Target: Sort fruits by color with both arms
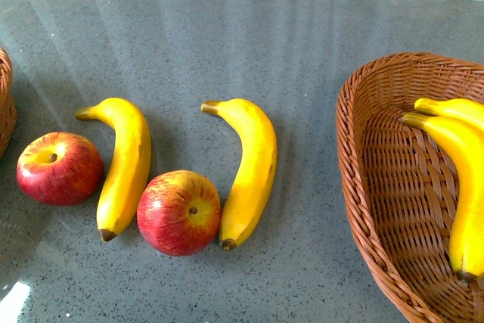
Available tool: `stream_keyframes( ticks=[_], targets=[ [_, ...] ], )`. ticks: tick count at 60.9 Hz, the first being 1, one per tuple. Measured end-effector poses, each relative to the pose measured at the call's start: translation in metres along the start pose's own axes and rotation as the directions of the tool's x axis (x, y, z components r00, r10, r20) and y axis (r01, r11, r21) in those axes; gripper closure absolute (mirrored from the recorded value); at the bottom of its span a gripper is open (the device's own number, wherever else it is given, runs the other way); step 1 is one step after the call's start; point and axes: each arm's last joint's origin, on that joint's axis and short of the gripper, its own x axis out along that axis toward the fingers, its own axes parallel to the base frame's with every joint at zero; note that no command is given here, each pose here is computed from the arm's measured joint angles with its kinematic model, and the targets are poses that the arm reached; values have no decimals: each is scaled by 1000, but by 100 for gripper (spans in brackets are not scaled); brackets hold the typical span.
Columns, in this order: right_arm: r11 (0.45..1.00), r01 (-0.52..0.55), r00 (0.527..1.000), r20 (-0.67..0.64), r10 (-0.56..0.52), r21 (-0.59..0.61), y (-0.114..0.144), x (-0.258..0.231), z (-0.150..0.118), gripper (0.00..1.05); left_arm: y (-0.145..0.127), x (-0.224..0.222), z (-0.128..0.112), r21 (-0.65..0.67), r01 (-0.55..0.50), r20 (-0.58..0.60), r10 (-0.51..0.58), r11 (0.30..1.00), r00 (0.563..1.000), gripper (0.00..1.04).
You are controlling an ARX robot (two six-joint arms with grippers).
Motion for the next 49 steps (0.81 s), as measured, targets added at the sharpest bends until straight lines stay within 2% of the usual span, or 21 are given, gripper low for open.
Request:
stream_keyframes(
  ticks=[2, 5, 13, 22, 36, 49],
  targets=[
    [1000, -1, 1000, 1, 1, 0, 0, 0, 0, 9, -5, 2, 2, -32, -58, -97, 54, 998, 994, 9],
    [1000, -1, 1000, 0, 1, 0, 0, 0, 0, 9, -14, 9, 8, -62, -68, -141, 59, 996, 988, 9],
    [1000, -1, 1000, 0, 1, 0, 0, 0, 0, 9, -35, 27, 32, -101, -24, -119, 12, 995, 993, 9],
    [1000, -1, 1000, 0, 1, 0, 0, 0, 0, 9, -64, 56, 47, -35, 32, -128, -36, 999, 991, 9],
    [1000, -1, 1000, 0, 1, 0, 0, 0, 0, 9, -99, 88, 31, 93, 132, -236, -107, 987, 966, 9],
    [1000, -1, 1000, 0, 1, 0, 0, 0, 0, 9, -107, 105, 9, 148, 135, -316, -83, 980, 945, 9]
  ],
)
